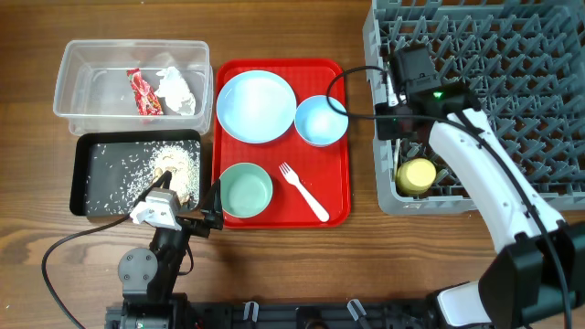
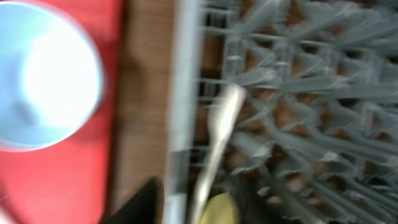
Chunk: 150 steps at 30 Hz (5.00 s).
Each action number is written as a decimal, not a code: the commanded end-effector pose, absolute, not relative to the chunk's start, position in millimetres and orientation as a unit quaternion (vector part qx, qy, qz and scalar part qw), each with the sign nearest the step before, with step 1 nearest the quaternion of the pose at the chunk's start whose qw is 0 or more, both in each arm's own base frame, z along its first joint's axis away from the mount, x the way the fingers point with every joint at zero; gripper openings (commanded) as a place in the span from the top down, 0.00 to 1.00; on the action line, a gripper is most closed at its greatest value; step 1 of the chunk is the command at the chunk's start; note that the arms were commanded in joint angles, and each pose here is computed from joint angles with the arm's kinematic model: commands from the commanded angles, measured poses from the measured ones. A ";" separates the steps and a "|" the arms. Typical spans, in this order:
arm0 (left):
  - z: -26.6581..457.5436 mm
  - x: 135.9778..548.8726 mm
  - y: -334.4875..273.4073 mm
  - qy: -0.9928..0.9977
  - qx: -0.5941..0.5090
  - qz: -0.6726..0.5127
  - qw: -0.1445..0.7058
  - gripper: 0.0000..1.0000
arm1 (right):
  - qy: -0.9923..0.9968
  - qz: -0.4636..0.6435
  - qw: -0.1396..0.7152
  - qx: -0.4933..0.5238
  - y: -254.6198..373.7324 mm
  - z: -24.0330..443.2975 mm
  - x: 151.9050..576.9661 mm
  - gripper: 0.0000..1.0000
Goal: Sort waste into correct bins and load items into the dishwasher rack
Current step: 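Place the white spoon into the grey rack with the right gripper, then grasp the white fork on the red tray with the right gripper, then place the white fork into the grey rack, then reach the right gripper to the green bowl on the red tray and grasp it, then lift the green bowl into the grey rack and open the right gripper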
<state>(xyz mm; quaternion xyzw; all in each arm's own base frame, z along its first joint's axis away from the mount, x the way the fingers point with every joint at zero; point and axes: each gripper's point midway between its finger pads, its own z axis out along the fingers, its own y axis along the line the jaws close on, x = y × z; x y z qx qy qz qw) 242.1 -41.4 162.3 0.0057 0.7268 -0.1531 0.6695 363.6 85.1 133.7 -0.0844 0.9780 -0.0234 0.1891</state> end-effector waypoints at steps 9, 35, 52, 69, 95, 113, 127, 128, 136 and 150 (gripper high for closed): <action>160.4 241.7 -43.1 0.728 0.007 -0.158 0.668 0.00 | 0.933 0.102 0.161 -0.304 233.0 139.5 270.8 0.41; 160.4 241.7 -43.1 0.728 0.007 -0.158 0.668 0.00 | 0.944 0.012 0.061 -0.325 238.5 4.1 251.3 0.87; 160.4 241.7 -43.1 0.728 0.007 -0.158 0.668 0.00 | 0.947 0.041 0.300 -0.108 139.4 190.6 316.8 0.96; 160.3 241.7 -43.1 0.728 0.007 -0.158 0.667 0.00 | 0.971 -0.017 0.234 -0.038 60.7 120.1 372.9 0.65; 160.4 241.7 -43.1 0.728 0.007 -0.158 0.668 0.00 | 0.973 0.188 0.087 -0.103 307.7 66.2 251.0 0.55; 160.4 241.7 -43.1 0.728 0.007 -0.158 0.668 0.00 | 0.983 0.155 0.071 -0.075 306.5 23.4 259.2 0.96; 160.3 241.7 -43.1 0.728 0.007 -0.158 0.667 0.00 | 0.910 -0.060 0.404 0.069 128.3 220.9 331.7 0.96; 160.4 241.7 -43.1 0.728 0.007 -0.158 0.668 0.00 | 0.894 -0.091 0.428 0.091 106.1 236.7 332.0 0.95; 160.4 241.7 -43.1 0.728 0.007 -0.158 0.668 0.00 | 0.814 -0.318 0.463 0.148 -6.1 288.7 323.6 0.96; 160.3 241.7 -43.1 0.728 0.007 -0.158 0.667 0.00 | 0.823 -0.480 0.301 0.022 -21.7 196.3 371.6 0.96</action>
